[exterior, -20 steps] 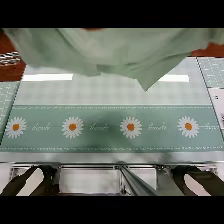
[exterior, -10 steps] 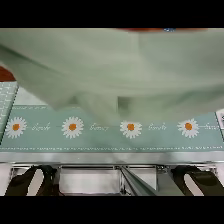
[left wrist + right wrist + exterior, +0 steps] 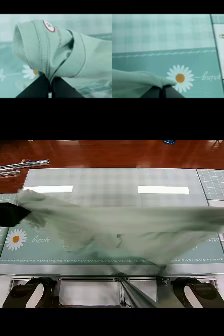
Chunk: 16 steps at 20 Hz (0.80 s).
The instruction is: Fold the shirts.
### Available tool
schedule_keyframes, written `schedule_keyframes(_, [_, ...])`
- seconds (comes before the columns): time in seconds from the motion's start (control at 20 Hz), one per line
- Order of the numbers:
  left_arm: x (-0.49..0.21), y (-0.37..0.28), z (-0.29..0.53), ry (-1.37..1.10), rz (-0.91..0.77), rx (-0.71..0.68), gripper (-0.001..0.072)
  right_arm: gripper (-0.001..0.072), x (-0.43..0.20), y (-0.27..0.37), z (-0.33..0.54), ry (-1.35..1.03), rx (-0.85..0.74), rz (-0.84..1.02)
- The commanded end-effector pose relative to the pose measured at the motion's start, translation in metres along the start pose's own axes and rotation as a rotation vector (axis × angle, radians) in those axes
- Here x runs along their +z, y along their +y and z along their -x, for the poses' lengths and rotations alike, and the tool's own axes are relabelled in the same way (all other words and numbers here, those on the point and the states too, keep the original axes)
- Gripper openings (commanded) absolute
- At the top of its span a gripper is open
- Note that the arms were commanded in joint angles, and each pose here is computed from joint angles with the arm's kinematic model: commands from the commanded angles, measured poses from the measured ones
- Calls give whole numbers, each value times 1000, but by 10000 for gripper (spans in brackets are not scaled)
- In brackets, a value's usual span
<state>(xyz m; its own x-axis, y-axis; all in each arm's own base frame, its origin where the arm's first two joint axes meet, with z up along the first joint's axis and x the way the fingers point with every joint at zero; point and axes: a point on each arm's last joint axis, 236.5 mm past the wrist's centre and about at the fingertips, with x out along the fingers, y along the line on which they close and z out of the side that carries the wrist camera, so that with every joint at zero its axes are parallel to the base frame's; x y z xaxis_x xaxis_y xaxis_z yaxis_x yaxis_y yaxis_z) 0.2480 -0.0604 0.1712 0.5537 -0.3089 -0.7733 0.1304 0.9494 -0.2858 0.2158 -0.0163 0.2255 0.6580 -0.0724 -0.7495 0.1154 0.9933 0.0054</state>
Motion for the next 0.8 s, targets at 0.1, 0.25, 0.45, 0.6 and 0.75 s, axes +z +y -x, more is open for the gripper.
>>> schedule_keyframes(0.1, [-23,35,-138,76,292,-63,17,18,12,28,-139,143,55,34])
schedule_keyframes(0.25, [3,53,-199,34,447,-94,17,18,23,45,-218,216,84,23])
schedule_keyframes(0.45, [35,79,-261,39,527,-89,18,18,45,60,-303,275,100,1])
schedule_keyframes(0.6, [61,90,-294,54,527,-93,18,18,66,65,-344,281,94,-38])
schedule_keyframes(0.75, [73,92,-312,86,520,-112,18,20,77,71,-372,284,96,-95])
